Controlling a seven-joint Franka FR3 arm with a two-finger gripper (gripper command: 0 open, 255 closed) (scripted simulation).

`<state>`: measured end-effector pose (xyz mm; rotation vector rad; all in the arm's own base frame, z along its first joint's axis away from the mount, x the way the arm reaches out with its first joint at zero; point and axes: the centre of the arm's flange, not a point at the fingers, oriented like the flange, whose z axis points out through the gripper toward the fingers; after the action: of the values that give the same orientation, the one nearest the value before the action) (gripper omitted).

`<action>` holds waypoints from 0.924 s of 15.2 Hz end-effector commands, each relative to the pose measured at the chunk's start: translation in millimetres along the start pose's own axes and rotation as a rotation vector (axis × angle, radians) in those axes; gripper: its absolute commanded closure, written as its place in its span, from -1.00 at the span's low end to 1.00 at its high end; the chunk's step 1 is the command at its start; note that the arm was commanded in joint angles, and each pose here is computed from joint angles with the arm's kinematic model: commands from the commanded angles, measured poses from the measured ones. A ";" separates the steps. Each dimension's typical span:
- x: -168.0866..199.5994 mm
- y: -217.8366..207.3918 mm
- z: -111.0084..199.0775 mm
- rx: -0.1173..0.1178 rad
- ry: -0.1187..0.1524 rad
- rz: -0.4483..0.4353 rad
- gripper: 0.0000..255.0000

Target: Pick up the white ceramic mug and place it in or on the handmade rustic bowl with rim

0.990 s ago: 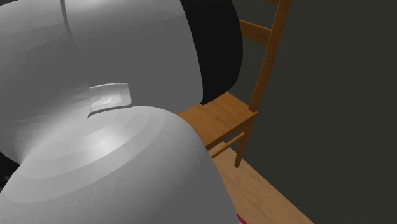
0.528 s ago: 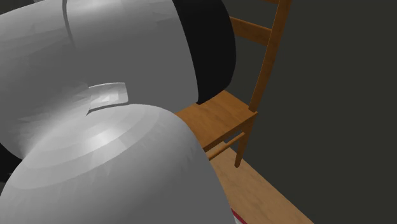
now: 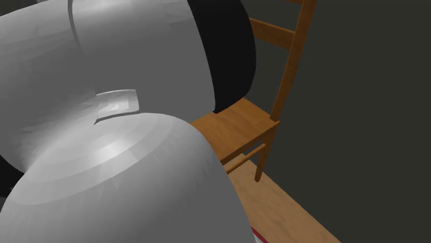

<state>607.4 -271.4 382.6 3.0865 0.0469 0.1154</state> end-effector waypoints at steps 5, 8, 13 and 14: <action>0.0 0.0 -39.6 0.000 0.000 0.000 -1.00; -0.1 0.0 -50.0 0.000 0.000 0.000 -1.00; 0.0 0.0 -50.0 0.000 0.000 0.000 -1.00; 0.0 0.0 -50.0 0.000 0.000 0.000 -1.00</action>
<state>603.6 -268.8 432.4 3.0865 0.0469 0.1155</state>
